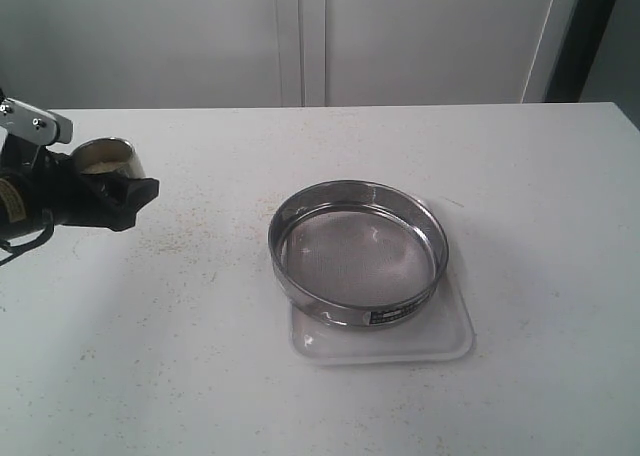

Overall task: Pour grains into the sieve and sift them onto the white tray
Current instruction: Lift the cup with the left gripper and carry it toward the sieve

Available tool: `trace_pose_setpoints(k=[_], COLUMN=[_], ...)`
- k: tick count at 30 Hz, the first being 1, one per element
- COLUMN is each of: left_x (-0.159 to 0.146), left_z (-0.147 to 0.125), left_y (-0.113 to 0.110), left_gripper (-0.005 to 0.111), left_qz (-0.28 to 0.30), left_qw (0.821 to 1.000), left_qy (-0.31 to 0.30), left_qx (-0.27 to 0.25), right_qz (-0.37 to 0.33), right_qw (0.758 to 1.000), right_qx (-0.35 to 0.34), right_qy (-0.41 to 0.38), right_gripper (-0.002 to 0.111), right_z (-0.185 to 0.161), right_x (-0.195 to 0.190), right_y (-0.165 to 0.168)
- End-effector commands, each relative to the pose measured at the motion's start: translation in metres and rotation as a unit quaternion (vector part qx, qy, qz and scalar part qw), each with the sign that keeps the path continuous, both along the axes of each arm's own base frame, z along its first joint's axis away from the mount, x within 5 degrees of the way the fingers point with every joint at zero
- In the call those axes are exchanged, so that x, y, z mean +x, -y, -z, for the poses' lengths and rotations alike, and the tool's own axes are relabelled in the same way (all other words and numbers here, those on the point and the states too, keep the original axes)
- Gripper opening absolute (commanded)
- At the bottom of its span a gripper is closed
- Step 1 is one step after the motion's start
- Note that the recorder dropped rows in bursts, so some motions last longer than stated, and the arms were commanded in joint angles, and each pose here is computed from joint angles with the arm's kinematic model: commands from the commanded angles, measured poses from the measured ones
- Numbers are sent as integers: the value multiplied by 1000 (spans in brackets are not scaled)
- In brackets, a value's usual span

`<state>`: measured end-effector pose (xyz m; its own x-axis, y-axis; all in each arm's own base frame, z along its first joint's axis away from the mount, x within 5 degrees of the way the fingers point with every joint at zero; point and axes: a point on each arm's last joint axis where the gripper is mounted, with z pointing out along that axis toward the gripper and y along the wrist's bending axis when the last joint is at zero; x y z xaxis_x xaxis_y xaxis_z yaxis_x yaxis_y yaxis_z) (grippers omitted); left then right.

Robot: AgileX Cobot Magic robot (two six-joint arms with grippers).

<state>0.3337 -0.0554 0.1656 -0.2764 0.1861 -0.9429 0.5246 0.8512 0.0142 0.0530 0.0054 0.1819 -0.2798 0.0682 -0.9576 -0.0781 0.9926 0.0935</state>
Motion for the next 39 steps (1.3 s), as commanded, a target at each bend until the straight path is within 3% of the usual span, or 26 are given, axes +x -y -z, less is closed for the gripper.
trace_pose_setpoints(k=[1,10,15,26,31,39], left_x=[-3,-4,0,6,9,7], left_z=[-13,-26,-39,-56,-67,-88], left_y=[7,5,10,45,60,99], left_gripper=[0,0,0,0,0,0], left_qz=[-7,-24,-30,-13,0,22], left_qw=[1000,1000,999,996,996,987], left_qy=[1,0,-16,-22,-8,10], left_qx=[-5,-20,22,87,93,156], right_qz=[5,5,5,5,5,5], right_qw=[1000,1000,1000,1000,1000,1000], right_qx=[1,1,1,1,1,1], right_qy=[6,6,6,6,6,6], right_gripper=[0,0,0,0,0,0], right_z=[0,0,0,0,0,0], right_x=[0,0,0,0,0,0], right_y=[0,0,0,0,0,0])
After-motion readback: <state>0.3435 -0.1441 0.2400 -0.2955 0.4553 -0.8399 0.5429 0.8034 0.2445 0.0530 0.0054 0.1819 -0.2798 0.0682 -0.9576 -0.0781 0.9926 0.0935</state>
